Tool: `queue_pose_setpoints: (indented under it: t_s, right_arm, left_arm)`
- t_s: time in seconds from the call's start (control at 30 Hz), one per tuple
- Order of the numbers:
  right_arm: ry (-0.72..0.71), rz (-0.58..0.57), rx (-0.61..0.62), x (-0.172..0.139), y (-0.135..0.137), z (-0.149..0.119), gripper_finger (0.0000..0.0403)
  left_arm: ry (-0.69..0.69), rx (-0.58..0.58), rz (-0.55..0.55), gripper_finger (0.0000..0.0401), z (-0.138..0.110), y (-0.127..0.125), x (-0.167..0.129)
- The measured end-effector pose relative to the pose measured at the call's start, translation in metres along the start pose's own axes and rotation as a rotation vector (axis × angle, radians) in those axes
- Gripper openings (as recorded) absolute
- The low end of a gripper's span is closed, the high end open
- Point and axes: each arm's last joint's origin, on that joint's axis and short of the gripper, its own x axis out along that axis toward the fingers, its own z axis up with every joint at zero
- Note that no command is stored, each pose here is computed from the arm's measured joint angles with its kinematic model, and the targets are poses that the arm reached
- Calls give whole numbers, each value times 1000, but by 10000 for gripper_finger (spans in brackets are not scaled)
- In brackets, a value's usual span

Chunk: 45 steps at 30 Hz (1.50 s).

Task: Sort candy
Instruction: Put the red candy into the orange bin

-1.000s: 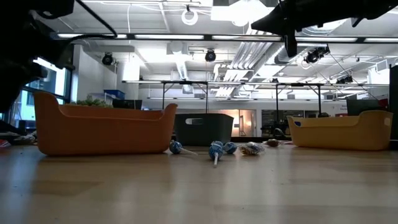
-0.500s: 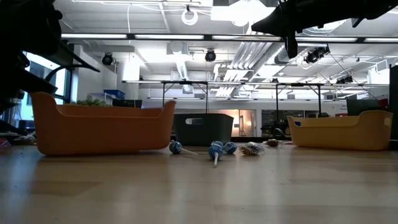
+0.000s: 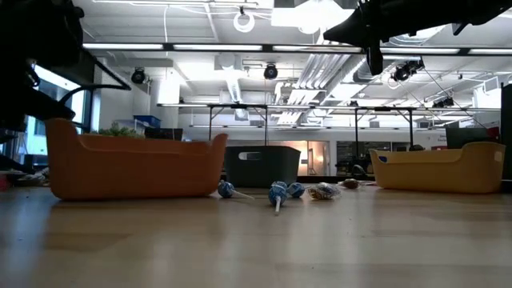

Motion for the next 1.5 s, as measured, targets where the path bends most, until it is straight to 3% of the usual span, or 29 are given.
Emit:
queue_pose_setpoints:
  t_s: [0.07,0.5,0.77,0.9,1.07,1.2,1.37,1.5]
  right_arm:
    - [0,0,0,0,0,0,0]
    - [-1,0,0,0,0,0,0]
    - [-1,0,0,0,0,0,0]
    - [-1,1,0,0,0,0,0]
    - [1,4,0,0,0,0,0]
    - [10,16,0,0,1,0,0]
    - [10,16,0,0,1,0,0]
    - [12,19,0,0,1,0,0]
  left_arm:
    - [-16,5,-24,12,1,-3,-5]
    - [-103,15,-163,0,-2,-8,-65]
    - [-262,130,-381,0,-13,-9,-124]
    - [-395,148,-392,0,-8,-8,-140]
    - [-389,160,-323,0,5,-12,-133]
    - [-352,261,-277,13,5,-23,-124]
    - [-287,312,-208,66,-1,-38,-102]
    - [-241,233,-140,122,-9,-39,-78]
